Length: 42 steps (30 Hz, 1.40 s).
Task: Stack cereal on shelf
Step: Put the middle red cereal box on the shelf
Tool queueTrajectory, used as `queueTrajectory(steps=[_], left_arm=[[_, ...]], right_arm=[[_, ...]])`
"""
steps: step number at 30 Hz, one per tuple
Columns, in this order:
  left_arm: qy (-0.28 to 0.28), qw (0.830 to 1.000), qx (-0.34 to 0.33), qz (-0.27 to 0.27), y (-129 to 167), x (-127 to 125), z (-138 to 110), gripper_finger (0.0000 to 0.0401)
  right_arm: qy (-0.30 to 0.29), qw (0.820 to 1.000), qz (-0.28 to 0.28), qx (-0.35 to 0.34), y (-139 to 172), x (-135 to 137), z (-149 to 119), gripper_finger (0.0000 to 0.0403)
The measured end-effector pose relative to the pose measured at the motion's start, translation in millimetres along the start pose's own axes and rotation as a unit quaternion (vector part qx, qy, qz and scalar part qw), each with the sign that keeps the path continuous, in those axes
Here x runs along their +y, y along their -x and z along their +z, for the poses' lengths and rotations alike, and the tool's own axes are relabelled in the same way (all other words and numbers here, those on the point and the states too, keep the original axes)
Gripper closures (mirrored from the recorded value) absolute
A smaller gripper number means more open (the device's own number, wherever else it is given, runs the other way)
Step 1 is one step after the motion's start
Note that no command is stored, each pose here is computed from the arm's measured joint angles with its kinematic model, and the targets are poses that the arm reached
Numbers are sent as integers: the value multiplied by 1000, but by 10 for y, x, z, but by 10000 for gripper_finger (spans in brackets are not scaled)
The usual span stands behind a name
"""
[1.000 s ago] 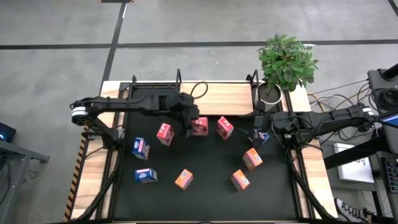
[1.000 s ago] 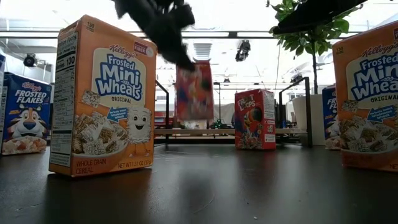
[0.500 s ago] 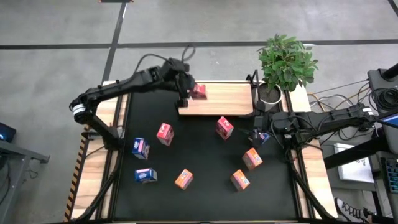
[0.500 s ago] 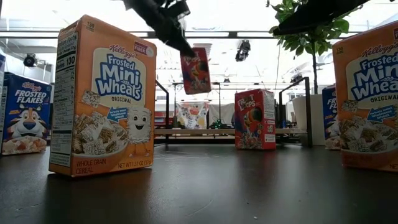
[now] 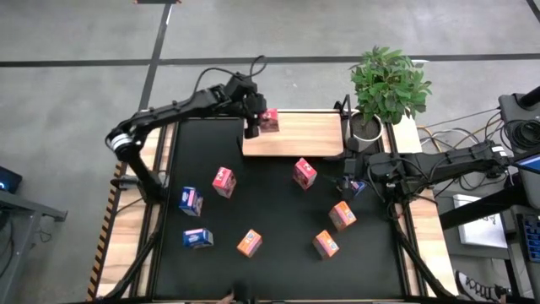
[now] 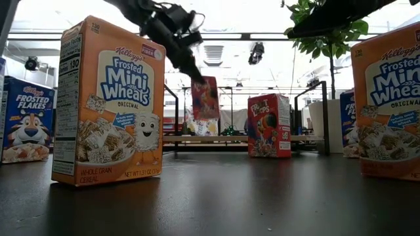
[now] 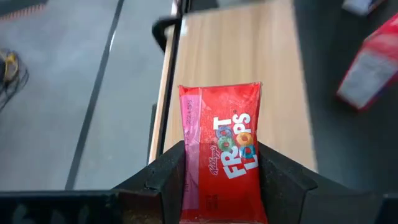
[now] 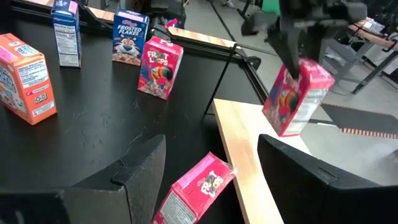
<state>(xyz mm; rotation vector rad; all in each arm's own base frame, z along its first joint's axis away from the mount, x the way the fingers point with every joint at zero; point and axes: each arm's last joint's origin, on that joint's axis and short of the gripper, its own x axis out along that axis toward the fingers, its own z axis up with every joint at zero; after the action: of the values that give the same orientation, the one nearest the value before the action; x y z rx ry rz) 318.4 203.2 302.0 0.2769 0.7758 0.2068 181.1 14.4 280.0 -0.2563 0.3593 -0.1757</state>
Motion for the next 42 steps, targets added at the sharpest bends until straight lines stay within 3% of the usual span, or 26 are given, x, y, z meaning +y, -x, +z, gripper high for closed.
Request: queueTrajectory(steps=[14,42], left_arm=[[23,999,34,3,-379,266,-78,235],[22,998,50,-2,-375,309,-133,185]], right_arm=[[-2,1000,0,0,-1,0,-2,158],[-10,1000,0,0,-1,0,-2,158]])
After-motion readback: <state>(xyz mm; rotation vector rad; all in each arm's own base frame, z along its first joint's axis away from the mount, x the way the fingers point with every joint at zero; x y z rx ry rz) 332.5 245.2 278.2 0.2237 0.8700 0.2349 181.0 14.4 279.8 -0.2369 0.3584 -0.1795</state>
